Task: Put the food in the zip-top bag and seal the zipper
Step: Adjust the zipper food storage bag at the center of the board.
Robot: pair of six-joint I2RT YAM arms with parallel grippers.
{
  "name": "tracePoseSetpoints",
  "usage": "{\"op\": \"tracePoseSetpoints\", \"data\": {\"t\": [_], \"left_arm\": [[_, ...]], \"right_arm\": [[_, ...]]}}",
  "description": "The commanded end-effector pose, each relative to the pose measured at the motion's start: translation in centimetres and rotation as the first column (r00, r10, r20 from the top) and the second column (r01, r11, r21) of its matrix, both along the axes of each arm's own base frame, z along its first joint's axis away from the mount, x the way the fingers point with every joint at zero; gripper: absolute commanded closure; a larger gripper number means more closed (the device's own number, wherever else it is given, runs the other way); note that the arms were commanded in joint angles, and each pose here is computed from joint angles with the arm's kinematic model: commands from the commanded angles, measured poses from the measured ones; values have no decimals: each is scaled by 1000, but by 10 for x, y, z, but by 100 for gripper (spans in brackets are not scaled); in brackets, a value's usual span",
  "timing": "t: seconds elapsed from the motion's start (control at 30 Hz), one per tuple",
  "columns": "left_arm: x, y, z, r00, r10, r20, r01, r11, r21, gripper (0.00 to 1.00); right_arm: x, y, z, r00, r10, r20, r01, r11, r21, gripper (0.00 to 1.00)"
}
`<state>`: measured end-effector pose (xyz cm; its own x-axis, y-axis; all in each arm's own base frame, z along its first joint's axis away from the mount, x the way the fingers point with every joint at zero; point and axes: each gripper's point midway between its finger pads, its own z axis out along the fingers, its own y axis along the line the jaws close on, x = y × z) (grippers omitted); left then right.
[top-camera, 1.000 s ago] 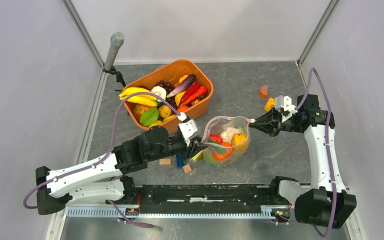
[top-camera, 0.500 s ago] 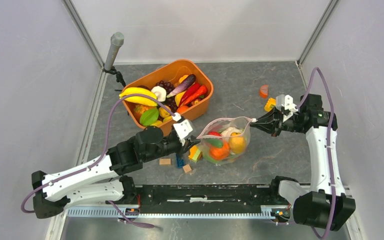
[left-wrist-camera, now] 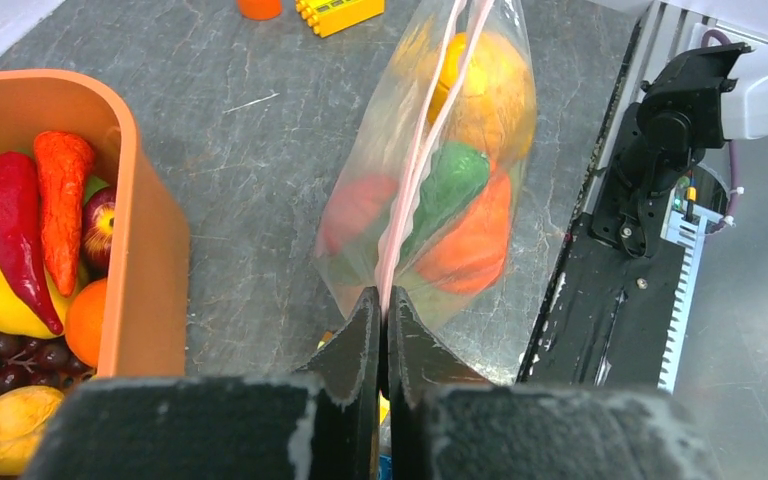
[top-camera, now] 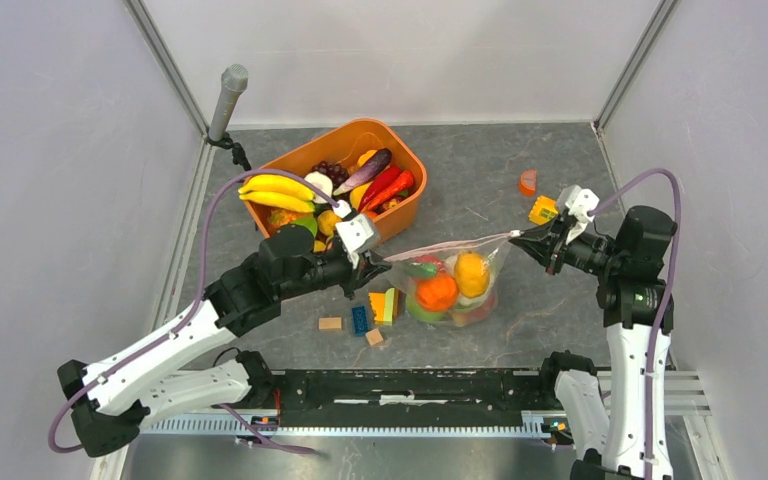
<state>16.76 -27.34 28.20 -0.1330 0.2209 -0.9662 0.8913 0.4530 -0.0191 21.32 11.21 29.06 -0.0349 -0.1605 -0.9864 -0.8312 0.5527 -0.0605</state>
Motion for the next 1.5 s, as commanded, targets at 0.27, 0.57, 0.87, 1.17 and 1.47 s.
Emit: {"op": "tracePoseSetpoints", "data": {"t": [0.27,0.57,0.87,1.17,1.47], "left_arm": [[27,-6,24,995,82,51,-81,996,-25,40],[32,-14,79,991,76,110,-64,992,-108,3],[13,-85,130,965,-214,150,237,959,-153,1],[3,-162,136,894,-405,192,431,895,-114,2],[11,-197,117,870,-450,203,471,879,-71,22]], "right_arm": [[3,-3,49,992,-108,70,101,990,103,100],[4,-5,46,991,-124,50,118,987,105,100],[-6,2,49,995,-70,78,61,992,114,100],[-15,7,45,996,-20,90,11,995,99,100],[-18,8,45,994,-6,107,-2,997,81,100]]}}
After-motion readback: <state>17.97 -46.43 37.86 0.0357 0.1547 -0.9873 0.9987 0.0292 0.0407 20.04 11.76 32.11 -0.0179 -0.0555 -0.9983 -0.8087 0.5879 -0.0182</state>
